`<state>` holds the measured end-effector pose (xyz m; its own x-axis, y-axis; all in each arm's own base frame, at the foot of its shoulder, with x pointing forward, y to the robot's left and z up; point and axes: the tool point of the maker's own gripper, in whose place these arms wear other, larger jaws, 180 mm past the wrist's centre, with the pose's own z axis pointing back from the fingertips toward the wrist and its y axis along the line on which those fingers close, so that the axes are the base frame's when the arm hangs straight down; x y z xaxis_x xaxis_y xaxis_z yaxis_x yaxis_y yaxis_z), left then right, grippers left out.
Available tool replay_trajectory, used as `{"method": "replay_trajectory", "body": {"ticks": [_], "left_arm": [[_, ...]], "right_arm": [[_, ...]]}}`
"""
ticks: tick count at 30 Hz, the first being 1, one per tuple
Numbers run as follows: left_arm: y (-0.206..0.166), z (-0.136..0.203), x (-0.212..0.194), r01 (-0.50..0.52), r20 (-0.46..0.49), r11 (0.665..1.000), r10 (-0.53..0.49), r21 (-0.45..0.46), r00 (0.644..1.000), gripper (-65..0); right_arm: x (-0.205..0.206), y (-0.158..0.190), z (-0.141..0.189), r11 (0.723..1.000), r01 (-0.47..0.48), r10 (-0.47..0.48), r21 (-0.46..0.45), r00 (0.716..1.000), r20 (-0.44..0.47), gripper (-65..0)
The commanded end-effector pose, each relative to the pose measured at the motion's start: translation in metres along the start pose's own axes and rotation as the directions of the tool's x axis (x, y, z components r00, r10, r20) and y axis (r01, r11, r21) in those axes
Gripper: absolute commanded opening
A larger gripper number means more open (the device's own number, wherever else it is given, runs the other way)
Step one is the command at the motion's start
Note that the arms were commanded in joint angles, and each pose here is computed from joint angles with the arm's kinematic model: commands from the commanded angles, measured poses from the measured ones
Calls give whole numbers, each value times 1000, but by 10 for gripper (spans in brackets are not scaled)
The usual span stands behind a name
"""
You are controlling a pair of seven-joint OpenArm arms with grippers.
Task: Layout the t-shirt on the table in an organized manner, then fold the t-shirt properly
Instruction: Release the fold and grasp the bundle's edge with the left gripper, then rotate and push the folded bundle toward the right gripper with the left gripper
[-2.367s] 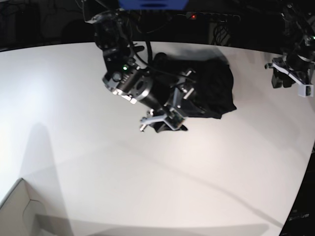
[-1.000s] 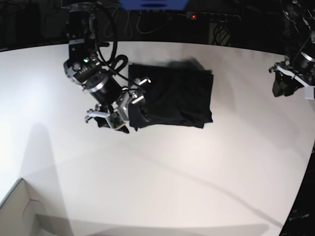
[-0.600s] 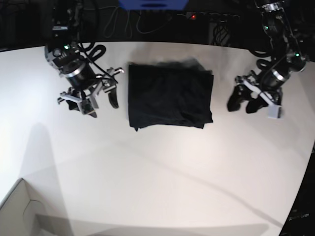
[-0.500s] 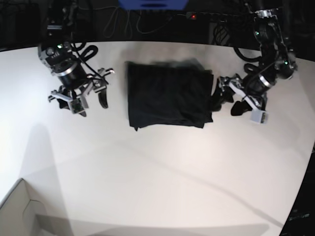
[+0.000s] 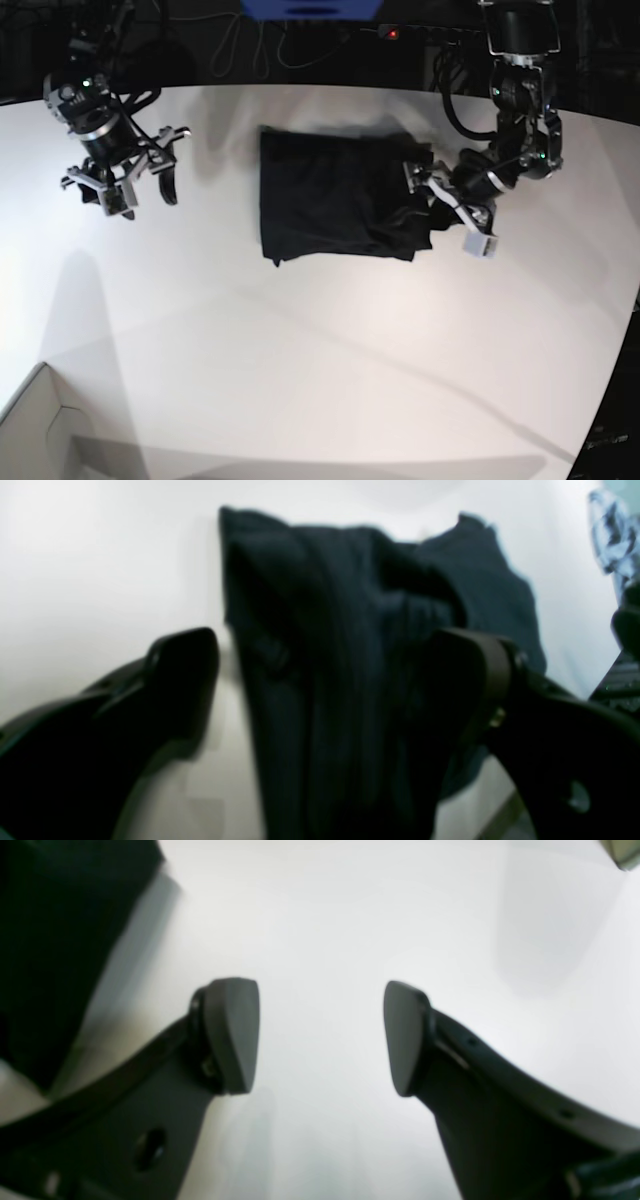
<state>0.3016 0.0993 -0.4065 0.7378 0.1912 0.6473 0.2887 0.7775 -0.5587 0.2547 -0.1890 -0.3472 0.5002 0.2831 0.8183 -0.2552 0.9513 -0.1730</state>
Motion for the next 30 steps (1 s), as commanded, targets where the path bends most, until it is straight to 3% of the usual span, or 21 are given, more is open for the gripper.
{"method": "replay_trajectory", "body": {"ticks": [1,4,5,7,12,16,20,24,26,28,30], "left_arm": [[-6,-4,8,24,8,1000,-24,-19,1000,0],[-19,-14,1,47,-4,997,-48,-57,999,-2],[-22,-16,0,54,-7,996,-55,-65,998,-30],[-24,-19,-6,81,-29,995,-82,-62,996,-125],[-16,-27,-7,178,-89,984,-178,-10,980,-468],[-9,-34,3,225,-109,974,-222,16,969,-649],[-3,-44,27,277,-110,960,-271,41,956,-641],[-17,-70,42,362,-154,932,-359,-11,921,-641],[-30,-86,44,434,-199,899,-436,-55,878,-641],[-44,-101,44,532,-253,840,-540,-105,803,-641],[-63,-114,48,631,-250,760,-648,-154,719,-641]], "right_arm": [[13,-5,3,1000,-8,9,-9,999,49,-258],[13,-5,3,1000,-10,10,-10,999,48,-258],[13,-6,3,1000,-9,10,-11,999,48,-258],[13,-6,3,1000,-9,10,-11,999,48,-258],[17,-8,5,1000,-17,18,-19,998,56,-258],[22,-19,17,998,-30,34,-62,997,67,-258],[14,-29,29,995,-31,36,-99,998,50,-258],[1,-53,41,985,-17,20,-170,1000,13,-258],[-8,-63,50,978,-9,7,-206,1000,-9,-258],[-18,-70,58,973,-3,-4,-232,1000,-29,-258],[-23,-78,65,966,-1,-11,-258,999,-43,-258]]}}
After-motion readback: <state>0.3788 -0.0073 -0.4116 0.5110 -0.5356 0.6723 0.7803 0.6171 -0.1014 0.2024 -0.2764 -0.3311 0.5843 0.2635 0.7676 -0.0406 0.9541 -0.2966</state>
